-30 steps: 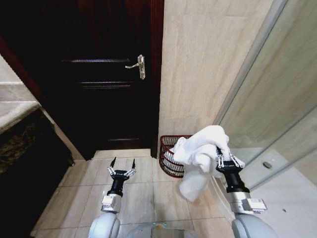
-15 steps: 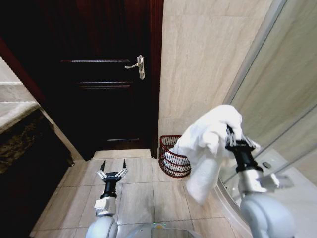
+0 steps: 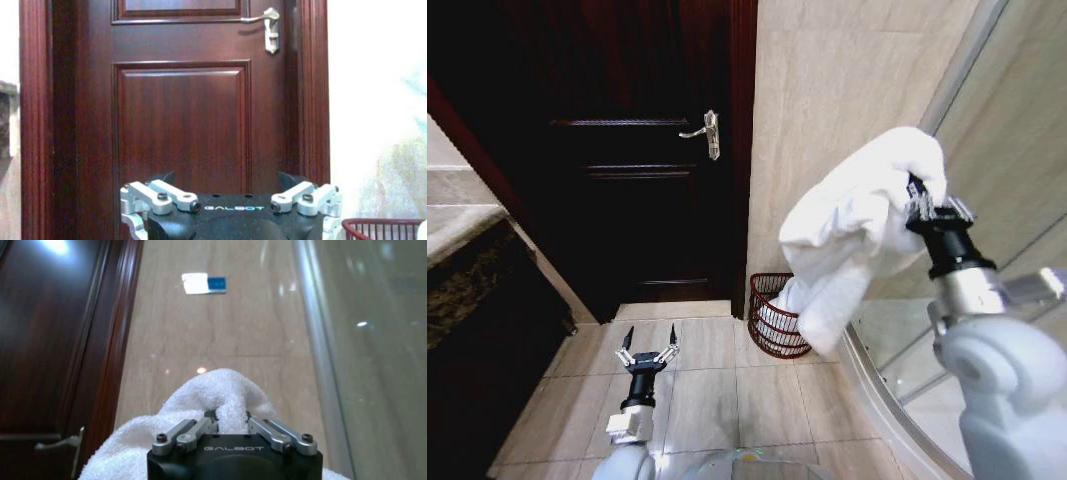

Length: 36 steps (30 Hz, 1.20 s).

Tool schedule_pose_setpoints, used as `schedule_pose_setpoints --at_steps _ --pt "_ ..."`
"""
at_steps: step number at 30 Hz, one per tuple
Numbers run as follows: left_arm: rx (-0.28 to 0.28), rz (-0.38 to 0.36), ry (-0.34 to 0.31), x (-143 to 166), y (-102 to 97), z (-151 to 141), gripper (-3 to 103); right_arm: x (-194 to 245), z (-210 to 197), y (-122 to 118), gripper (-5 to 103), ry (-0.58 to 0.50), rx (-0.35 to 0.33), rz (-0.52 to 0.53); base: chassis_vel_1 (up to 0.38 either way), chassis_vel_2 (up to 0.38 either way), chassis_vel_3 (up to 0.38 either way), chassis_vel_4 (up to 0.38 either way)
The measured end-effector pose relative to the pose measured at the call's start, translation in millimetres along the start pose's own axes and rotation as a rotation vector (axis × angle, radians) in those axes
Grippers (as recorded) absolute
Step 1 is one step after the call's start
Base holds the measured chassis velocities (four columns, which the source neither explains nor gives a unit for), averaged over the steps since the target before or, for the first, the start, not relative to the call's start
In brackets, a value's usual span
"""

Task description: Discard the used towel into the hamper.

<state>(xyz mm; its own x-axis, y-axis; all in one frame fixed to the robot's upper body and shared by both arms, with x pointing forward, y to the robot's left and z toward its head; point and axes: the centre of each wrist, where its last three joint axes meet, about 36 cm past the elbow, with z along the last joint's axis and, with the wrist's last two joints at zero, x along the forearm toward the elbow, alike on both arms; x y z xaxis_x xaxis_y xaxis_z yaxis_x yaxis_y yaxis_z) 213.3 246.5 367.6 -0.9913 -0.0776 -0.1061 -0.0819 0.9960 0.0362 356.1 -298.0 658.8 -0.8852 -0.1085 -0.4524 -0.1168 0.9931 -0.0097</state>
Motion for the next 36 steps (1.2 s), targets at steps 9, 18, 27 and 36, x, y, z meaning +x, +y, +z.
schedule_pose_setpoints --at_steps 9,18,27,36 --pt "-0.040 0.007 -0.021 -9 46.8 -16 100 -56 -9 -11 14 -0.015 -0.032 -0.051 0.000 0.000 0.000 0.000" --pt "-0.030 0.010 -0.008 -8 30.7 -16 100 -121 -47 -33 14 -0.077 -0.028 -0.054 0.000 0.000 0.000 0.000" --pt "-0.023 0.014 0.001 -8 15.3 -16 100 -183 -60 -19 14 -0.146 -0.077 -0.032 0.000 0.000 0.000 0.000" --pt "-0.030 0.003 -0.008 -4 11.6 -12 100 -163 62 -6 14 0.002 -0.165 0.024 0.000 0.000 0.000 0.000"
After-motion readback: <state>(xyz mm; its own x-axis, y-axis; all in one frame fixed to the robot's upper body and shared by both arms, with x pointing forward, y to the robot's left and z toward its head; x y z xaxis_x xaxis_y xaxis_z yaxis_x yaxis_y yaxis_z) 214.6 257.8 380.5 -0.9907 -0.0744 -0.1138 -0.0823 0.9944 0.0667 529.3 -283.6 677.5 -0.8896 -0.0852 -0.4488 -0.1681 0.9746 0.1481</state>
